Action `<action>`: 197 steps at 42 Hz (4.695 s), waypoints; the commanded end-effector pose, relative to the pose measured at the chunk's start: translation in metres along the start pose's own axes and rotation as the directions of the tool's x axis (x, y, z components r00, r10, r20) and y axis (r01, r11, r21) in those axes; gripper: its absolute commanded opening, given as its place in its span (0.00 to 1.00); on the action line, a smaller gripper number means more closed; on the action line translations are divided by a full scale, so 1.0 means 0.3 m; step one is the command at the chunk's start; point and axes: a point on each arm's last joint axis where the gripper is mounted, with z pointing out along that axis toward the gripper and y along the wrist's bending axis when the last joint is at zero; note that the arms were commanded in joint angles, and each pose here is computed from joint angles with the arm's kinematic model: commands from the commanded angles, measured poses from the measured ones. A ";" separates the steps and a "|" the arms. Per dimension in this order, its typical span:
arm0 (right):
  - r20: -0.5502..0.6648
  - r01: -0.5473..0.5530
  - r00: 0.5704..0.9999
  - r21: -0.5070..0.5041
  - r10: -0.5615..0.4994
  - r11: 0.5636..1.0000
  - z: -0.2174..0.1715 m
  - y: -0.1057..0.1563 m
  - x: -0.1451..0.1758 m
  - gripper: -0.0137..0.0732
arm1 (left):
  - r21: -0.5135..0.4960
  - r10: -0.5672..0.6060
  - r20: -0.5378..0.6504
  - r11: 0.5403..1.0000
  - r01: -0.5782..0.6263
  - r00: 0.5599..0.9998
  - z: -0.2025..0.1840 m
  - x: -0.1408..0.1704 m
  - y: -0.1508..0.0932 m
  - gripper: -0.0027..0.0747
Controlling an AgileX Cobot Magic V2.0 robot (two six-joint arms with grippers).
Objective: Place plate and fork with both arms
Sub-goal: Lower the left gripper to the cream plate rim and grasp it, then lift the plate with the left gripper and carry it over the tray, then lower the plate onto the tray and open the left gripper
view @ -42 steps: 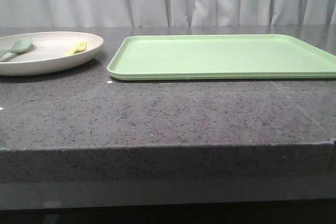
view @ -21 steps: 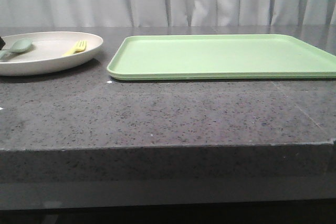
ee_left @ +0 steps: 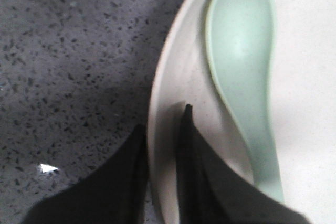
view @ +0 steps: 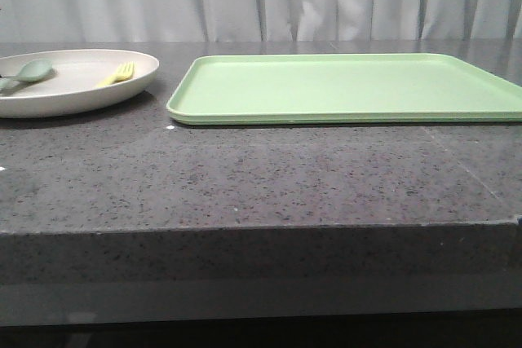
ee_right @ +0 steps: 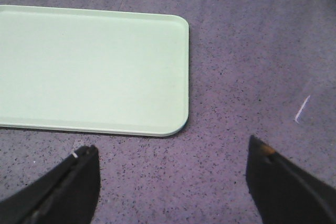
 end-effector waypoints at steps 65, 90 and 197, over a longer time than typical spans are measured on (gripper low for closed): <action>0.097 0.015 0.995 0.006 -0.015 1.000 -0.013 -0.001 -0.055 0.84 | 0.247 -0.064 0.202 0.969 0.012 0.977 -0.189 -0.045 -0.149 0.01; 0.097 0.015 0.995 0.006 -0.015 1.000 -0.013 -0.001 -0.055 0.84 | 0.320 -0.149 0.227 0.945 0.071 0.962 -0.235 -0.053 -0.181 0.01; 0.097 0.015 0.995 0.006 -0.015 1.000 -0.013 -0.001 -0.055 0.84 | 0.358 -0.236 0.198 0.921 0.154 0.951 0.122 -0.176 -1.053 0.37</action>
